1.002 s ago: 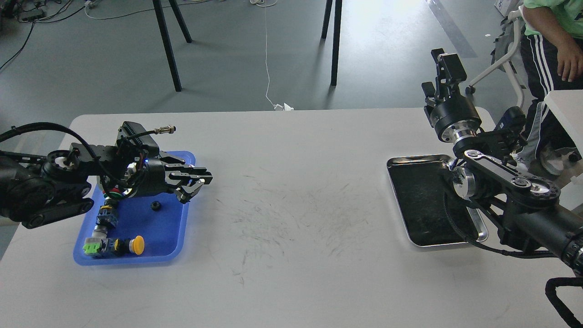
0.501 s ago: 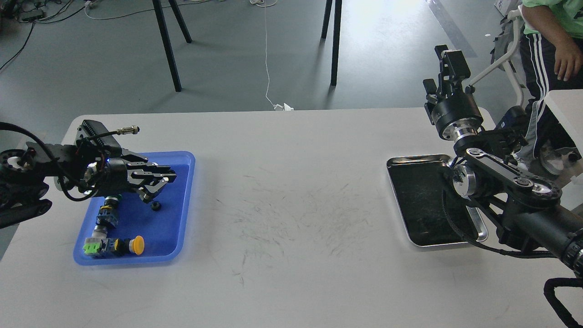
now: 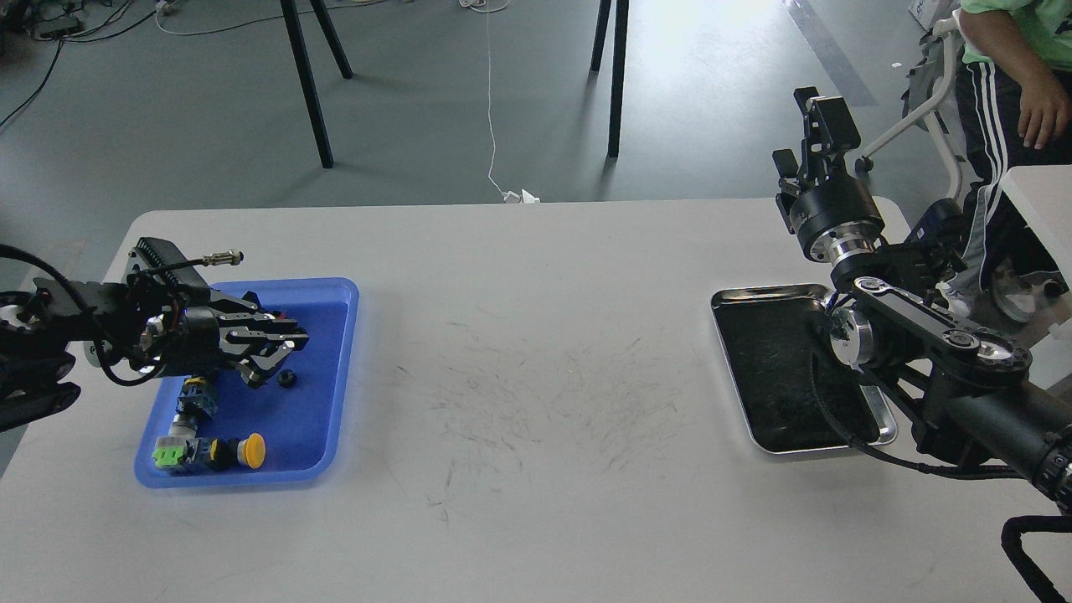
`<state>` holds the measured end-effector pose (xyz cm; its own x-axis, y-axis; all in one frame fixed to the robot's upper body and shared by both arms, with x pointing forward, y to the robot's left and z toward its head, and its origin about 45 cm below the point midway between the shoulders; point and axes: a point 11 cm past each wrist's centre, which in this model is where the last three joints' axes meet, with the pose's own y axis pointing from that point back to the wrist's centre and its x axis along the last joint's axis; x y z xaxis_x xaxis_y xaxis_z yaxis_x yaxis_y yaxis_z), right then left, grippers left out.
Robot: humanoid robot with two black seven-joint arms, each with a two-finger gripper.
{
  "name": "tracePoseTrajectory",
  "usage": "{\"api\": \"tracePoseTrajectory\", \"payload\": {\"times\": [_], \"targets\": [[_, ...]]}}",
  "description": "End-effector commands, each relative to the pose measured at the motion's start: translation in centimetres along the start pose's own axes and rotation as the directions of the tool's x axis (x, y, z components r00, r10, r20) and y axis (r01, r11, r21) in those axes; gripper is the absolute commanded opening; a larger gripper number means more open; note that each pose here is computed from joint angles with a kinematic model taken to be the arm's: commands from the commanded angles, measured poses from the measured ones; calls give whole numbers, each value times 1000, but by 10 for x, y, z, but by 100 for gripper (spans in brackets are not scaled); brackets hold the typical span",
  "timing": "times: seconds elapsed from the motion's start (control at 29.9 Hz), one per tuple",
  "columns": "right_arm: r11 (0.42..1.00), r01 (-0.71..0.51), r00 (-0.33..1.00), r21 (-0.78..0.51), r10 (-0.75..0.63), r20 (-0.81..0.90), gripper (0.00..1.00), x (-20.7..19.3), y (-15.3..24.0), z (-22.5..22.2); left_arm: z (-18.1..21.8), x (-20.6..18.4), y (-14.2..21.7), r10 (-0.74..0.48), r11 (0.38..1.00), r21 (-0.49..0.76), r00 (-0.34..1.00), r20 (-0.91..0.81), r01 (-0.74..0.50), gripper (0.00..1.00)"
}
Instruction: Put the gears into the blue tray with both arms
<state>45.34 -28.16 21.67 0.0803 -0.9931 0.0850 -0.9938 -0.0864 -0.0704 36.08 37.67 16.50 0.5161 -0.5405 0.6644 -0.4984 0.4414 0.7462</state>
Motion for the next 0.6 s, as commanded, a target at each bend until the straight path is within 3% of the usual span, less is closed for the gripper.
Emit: {"api": "tracePoseTrajectory", "payload": {"times": [0.0,0.57], "targets": [[1000,5,1000,-1,-5,1,95,-2,0,0,2,-2,3,1,1000,-7,1000,-8,-1,22],[1000,9,1000,-5,-9,-4,95,-3,1,2,5,-46,20,-67,998,-4,997,-41,67,25]]}}
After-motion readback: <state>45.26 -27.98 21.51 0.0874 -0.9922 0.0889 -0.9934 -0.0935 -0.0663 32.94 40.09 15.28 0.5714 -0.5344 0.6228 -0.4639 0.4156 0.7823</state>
